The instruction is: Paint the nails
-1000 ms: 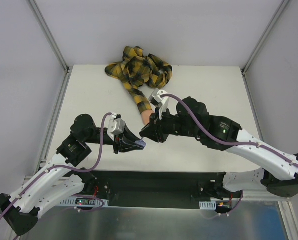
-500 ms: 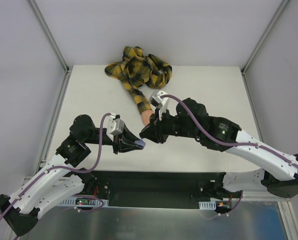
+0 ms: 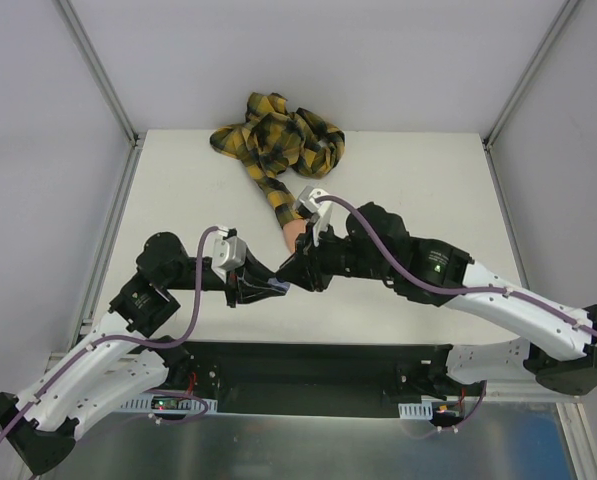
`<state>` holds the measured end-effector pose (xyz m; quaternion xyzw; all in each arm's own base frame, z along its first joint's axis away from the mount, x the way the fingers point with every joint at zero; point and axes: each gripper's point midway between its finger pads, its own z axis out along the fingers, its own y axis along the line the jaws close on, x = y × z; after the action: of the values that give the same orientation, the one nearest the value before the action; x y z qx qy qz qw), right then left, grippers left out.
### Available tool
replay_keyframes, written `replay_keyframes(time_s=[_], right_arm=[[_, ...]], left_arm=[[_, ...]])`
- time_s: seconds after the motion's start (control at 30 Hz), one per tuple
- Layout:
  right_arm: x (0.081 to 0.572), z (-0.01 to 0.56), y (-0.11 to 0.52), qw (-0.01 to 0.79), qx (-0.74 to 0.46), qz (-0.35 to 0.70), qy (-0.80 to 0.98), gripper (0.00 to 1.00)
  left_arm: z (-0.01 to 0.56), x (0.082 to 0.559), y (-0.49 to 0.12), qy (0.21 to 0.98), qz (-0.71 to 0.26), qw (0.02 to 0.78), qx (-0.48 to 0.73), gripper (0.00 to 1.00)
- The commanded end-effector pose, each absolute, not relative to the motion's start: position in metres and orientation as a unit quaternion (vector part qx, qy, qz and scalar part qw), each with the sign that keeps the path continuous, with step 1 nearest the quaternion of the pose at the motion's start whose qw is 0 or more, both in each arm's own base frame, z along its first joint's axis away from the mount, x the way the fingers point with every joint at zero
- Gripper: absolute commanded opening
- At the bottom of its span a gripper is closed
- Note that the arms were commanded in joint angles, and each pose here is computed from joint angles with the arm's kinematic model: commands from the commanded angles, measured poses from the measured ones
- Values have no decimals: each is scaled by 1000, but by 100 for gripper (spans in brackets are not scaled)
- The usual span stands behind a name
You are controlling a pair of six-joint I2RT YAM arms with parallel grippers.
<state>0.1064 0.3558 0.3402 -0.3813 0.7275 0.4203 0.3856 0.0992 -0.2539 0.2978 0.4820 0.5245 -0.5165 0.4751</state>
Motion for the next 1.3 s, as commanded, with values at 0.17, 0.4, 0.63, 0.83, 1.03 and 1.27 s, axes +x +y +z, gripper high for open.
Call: replay_keyframes(time_s=[0.17, 0.4, 0.63, 0.83, 1.03, 1.27], right_arm=[[90, 311, 379, 401, -346, 425, 734, 0], [98, 292, 378, 486, -255, 315, 774, 0], [94, 282, 373, 484, -206, 329, 784, 1], [94, 294, 373, 476, -230, 334, 780, 20], [96, 334, 360, 498, -327, 324, 735, 63], [66, 379, 330, 466, -485, 417, 612, 84]], left_arm=[[318, 116, -252, 510, -481, 542, 464, 0], [317, 129, -248, 528, -460, 563, 440, 0], [318, 130, -247, 529, -456, 568, 435, 0], [317, 123, -250, 520, -470, 553, 451, 0], [314, 109, -257, 508, -500, 516, 476, 0], [314, 85, -259, 480, -545, 462, 509, 0]])
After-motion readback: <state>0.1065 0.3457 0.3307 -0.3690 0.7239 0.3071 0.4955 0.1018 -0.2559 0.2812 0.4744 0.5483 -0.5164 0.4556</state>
